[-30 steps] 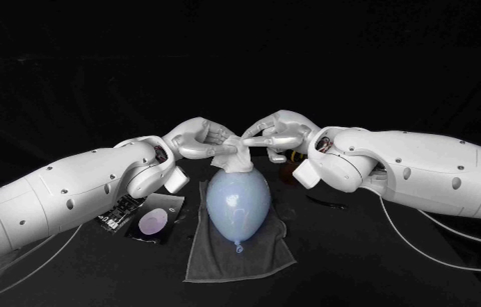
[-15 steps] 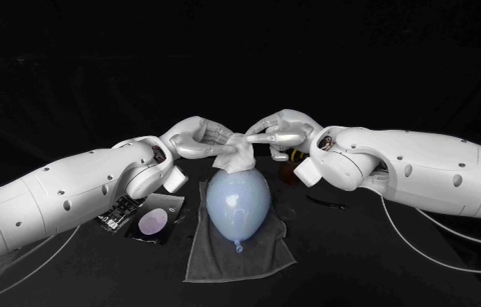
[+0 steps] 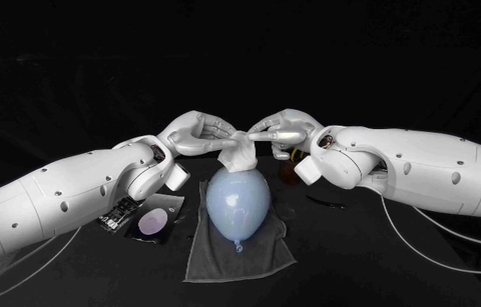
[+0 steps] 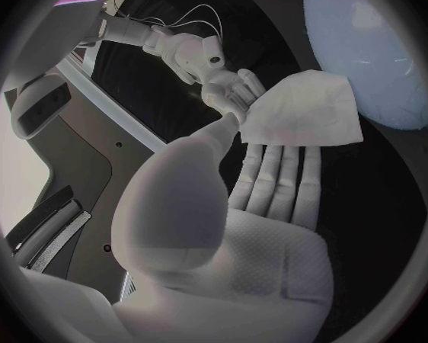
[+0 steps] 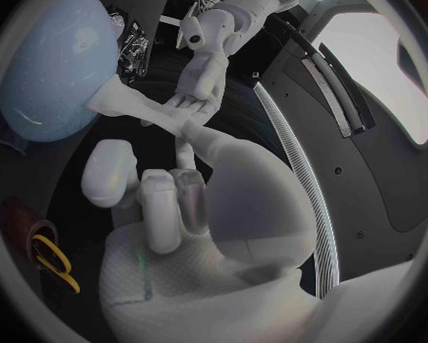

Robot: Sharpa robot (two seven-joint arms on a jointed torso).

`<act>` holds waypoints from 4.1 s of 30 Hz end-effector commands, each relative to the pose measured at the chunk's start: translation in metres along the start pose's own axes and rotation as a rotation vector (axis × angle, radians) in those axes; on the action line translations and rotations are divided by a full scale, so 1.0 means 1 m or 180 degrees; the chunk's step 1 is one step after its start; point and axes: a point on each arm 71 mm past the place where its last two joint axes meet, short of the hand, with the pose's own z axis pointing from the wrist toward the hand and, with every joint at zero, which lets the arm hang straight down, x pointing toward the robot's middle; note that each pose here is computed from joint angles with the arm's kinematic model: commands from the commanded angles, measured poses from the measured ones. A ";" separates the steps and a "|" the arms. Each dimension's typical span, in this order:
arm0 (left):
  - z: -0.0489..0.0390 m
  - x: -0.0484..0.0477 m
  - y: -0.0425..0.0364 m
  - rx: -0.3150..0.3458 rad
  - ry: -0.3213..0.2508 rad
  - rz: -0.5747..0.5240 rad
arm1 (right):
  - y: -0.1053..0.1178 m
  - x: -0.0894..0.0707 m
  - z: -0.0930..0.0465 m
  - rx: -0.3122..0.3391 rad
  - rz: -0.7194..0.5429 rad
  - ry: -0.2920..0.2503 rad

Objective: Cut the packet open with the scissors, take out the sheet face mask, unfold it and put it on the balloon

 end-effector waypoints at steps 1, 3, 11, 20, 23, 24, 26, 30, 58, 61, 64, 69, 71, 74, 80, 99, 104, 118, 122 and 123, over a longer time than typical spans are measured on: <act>0.0016 -0.0047 -0.0028 0.0085 -0.0253 0.0015 | 0.000 0.000 0.000 0.0019 0.0024 -0.0018; 0.0021 -0.0064 -0.0020 0.0052 -0.0336 0.0052 | 0.000 0.000 0.000 0.0020 0.0029 -0.0017; -0.0026 -0.0209 0.0033 -0.0077 -0.0717 0.0138 | 0.000 -0.003 0.000 0.0032 0.0104 -0.0104; -0.0183 -0.0406 0.0061 -0.0191 -0.1106 -0.0059 | -0.003 -0.015 -0.004 0.0084 0.0252 -0.0399; -0.0240 -0.0408 0.0024 -0.0237 -0.1137 -0.0182 | -0.004 -0.018 -0.005 0.0103 0.0281 -0.0506; -0.0259 -0.0390 0.0004 -0.0259 -0.1111 -0.0249 | -0.004 -0.020 -0.006 0.0113 0.0297 -0.0552; -0.0281 -0.0346 -0.0023 -0.0310 -0.1038 -0.0369 | -0.005 -0.021 -0.006 0.0122 0.0314 -0.0603; -0.0295 -0.0220 -0.0067 -0.0425 -0.0839 -0.0611 | -0.005 -0.023 -0.007 0.0132 0.0341 -0.0675; 0.0099 0.0392 -0.0041 -0.1196 -0.0542 -0.1631 | 0.001 -0.007 -0.005 0.0026 0.0380 -0.0550; 0.0125 0.0424 -0.0048 -0.1201 -0.0515 -0.1645 | 0.002 -0.005 -0.004 0.0016 0.0370 -0.0513; 0.0147 0.0453 -0.0056 -0.1203 -0.0489 -0.1655 | 0.003 -0.002 -0.003 0.0005 0.0360 -0.0471; 0.0164 0.0474 -0.0064 -0.1194 -0.0469 -0.1662 | 0.003 0.000 -0.003 -0.0002 0.0346 -0.0432; 0.0169 0.0480 -0.0068 -0.1186 -0.0468 -0.1664 | 0.003 0.001 -0.003 -0.0002 0.0341 -0.0419; 0.0175 0.0487 -0.0073 -0.1176 -0.0469 -0.1676 | 0.003 0.002 -0.002 0.0003 0.0337 -0.0395; 0.0183 0.0493 -0.0081 -0.1157 -0.0495 -0.1703 | 0.003 0.005 -0.002 0.0009 0.0325 -0.0342; 0.0182 0.0489 -0.0090 -0.1129 -0.0603 -0.1770 | 0.003 0.007 -0.002 0.0014 0.0306 -0.0284; 0.0181 0.0488 -0.0093 -0.1116 -0.0603 -0.1771 | 0.003 0.007 -0.001 0.0013 0.0299 -0.0292; 0.0179 0.0486 -0.0108 -0.1051 -0.0574 -0.1778 | 0.002 0.005 0.000 0.0020 0.0286 -0.0321; 0.0178 0.0485 -0.0111 -0.1036 -0.0563 -0.1781 | 0.002 0.005 0.000 0.0021 0.0283 -0.0324; 0.0177 0.0484 -0.0112 -0.1031 -0.0560 -0.1782 | 0.002 0.005 0.000 0.0022 0.0283 -0.0325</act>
